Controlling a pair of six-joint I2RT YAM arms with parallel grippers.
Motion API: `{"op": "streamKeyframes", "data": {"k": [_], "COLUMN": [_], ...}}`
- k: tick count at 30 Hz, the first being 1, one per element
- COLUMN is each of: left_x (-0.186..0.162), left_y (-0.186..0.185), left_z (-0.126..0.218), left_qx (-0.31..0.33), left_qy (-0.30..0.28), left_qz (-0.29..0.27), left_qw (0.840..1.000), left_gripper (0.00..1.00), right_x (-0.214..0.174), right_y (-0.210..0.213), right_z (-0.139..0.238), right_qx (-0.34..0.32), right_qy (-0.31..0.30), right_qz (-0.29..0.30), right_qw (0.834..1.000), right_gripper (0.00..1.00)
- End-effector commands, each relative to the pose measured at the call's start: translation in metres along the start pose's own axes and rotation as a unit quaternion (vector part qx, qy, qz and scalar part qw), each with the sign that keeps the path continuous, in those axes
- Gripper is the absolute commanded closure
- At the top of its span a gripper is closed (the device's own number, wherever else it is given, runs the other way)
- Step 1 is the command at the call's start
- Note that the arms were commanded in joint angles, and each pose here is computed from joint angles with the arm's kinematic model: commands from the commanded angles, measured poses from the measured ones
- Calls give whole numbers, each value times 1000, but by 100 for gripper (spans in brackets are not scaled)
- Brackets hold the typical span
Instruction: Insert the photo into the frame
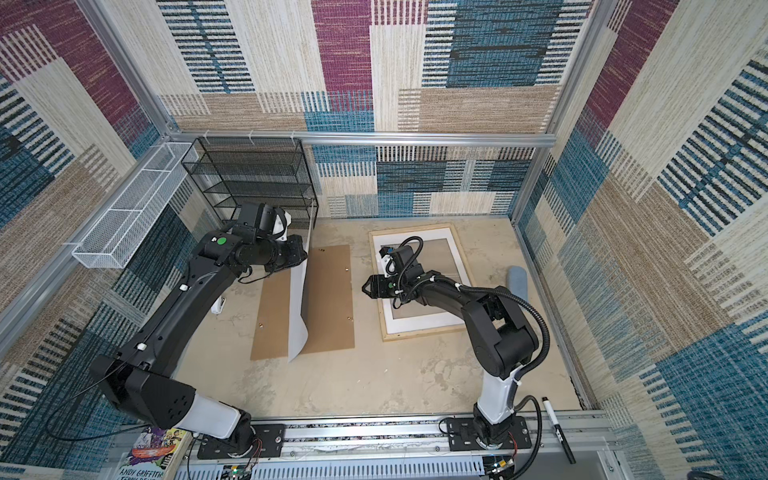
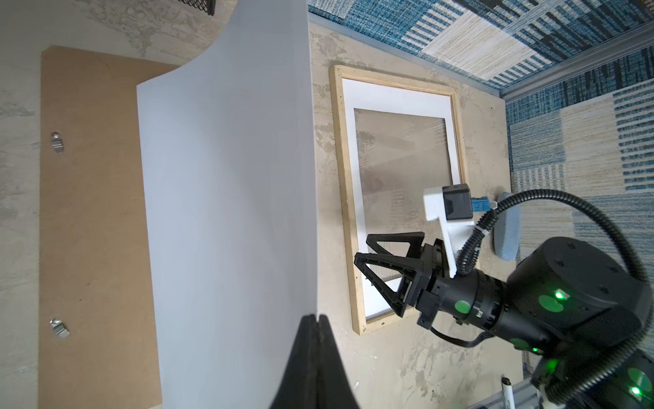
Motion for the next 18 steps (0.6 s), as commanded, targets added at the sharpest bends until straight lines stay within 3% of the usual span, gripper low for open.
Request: {"op": "streamKeyframes", "data": {"k": [1, 11, 18], "left_x": [3, -8, -18], "left_y": [-10, -30, -48], "left_z": [-8, -51, -82], "left_qx": [-24, -72, -96], "left_qy": [-7, 11, 31], "left_qz": [9, 21, 12], "left_qw": [1000, 997, 995], "left_gripper": [100, 100, 100], "right_x": [6, 1, 14], "right_y": [3, -14, -7], "right_z": [4, 10, 29], "right_qx": [7, 63, 87], "right_qy": [-16, -2, -22], "right_qz": [12, -32, -38], "right_qw": [1000, 998, 995], "right_gripper": [37, 34, 22]}}
Point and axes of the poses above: each gripper's point midway between its finger pads, its own z axis back along the fingers, its own y axis along the line the jaws close on, x = y × z, the point moved 3 cm from there along z, back along the fingers, and after that the axes turned 10 degrees about -z, right-handed, at the moved point
